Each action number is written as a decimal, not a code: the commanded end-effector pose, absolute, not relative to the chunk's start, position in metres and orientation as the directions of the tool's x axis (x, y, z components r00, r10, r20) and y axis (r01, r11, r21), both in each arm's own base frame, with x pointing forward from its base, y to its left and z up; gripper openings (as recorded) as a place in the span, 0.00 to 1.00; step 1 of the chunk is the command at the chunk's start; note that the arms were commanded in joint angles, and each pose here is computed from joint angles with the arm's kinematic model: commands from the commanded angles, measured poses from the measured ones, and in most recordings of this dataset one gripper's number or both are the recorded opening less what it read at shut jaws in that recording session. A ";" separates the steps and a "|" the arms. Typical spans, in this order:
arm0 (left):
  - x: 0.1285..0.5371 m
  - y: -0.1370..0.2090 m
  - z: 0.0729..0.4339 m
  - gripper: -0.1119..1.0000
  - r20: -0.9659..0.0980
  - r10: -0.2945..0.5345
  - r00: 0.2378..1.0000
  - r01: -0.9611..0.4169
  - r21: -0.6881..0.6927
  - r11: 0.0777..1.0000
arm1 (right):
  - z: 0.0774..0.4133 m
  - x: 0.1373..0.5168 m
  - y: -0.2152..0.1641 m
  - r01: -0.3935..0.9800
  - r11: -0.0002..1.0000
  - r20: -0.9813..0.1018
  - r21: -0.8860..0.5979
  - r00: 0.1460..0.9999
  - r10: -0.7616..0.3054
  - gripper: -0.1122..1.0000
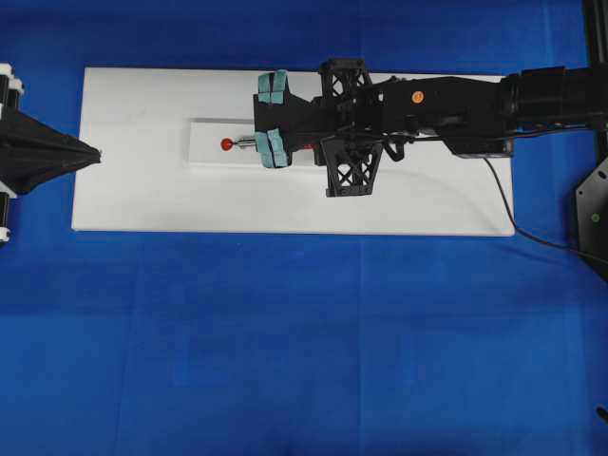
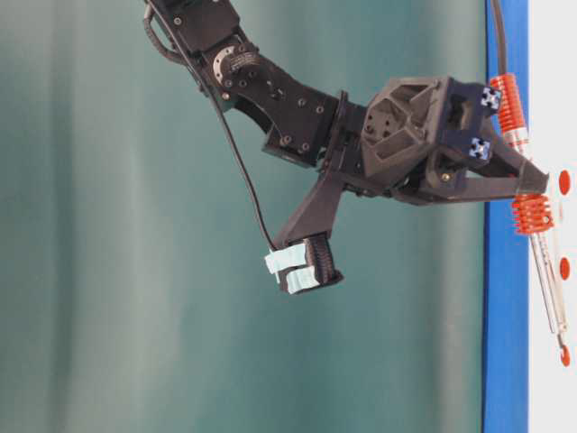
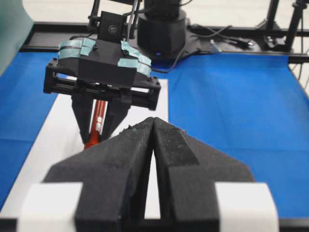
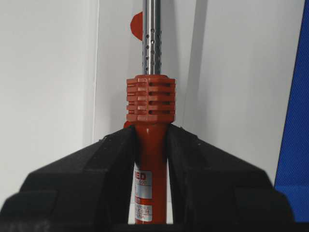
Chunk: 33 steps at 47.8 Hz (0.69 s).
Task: Touch the tip of the soldering iron to the mark.
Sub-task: 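Hold the iron tip on the leftmost red dot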
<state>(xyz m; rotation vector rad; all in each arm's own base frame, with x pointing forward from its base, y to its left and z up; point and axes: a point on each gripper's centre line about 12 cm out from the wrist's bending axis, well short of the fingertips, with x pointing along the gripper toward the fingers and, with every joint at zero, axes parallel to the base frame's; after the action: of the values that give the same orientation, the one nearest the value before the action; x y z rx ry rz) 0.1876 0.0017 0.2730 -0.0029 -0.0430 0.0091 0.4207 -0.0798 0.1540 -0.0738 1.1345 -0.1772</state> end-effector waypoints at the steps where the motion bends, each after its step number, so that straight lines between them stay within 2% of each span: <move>1: 0.189 0.002 0.277 0.10 0.054 0.010 0.999 -0.010 -0.002 1.000 | 0.169 0.427 -0.080 0.108 0.983 -0.874 -0.149 0.450 -0.182 0.16; 33: 0.189 0.002 0.277 0.10 0.054 0.010 0.999 -0.010 -0.002 1.000 | 0.169 0.427 -0.080 0.109 0.983 -0.876 -0.149 0.447 -0.182 0.16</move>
<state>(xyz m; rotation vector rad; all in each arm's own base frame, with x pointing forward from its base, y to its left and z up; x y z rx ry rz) 0.1876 0.0014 0.2730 -0.0029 -0.0430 0.0076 0.4203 -0.0798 0.1532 -0.0722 1.1404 -0.1784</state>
